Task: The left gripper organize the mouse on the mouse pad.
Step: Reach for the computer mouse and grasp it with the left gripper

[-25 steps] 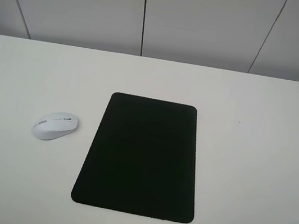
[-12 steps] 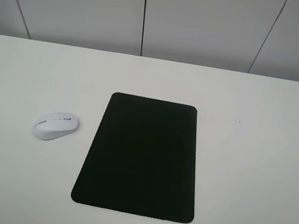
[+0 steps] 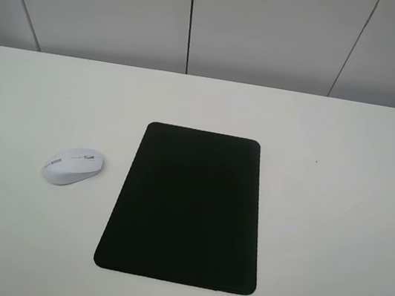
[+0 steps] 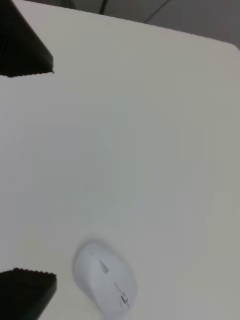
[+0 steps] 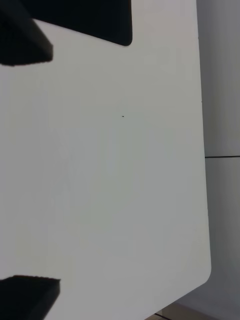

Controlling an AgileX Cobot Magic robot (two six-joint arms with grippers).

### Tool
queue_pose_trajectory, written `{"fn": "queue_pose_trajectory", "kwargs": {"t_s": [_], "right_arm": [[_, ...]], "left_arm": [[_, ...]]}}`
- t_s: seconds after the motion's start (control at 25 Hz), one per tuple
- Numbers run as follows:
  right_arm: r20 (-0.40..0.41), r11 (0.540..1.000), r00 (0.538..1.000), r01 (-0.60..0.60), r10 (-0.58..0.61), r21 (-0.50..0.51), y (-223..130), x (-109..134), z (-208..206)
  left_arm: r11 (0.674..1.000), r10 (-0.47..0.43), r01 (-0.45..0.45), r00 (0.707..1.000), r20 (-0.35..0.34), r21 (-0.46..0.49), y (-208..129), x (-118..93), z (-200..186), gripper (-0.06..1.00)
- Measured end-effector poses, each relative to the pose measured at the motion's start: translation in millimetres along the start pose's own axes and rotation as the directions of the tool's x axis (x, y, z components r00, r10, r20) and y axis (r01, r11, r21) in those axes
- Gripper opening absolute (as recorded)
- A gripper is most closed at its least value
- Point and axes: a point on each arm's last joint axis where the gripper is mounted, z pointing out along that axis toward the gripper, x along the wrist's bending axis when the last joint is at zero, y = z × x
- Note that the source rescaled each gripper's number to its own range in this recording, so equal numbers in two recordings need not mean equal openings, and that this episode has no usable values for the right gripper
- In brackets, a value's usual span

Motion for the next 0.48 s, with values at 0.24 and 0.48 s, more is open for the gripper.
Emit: {"fn": "queue_pose_trajectory", "kwargs": {"t_s": [0.24, 0.48], "right_arm": [[0.000, 1.000, 1.000, 0.000, 0.000, 0.000, 0.0, 0.0, 0.0], [0.000, 1.000, 1.000, 0.000, 0.000, 0.000, 0.0, 0.0, 0.0]], "left_arm": [[0.957, 0.199, -0.220, 0.972, 0.123, 0.190, 41.2, -7.6, 57.5, 1.00], [0.861, 0.313, -0.392, 0.910, 0.271, 0.323, 65.1, -25.4, 128.2, 1.00]]}}
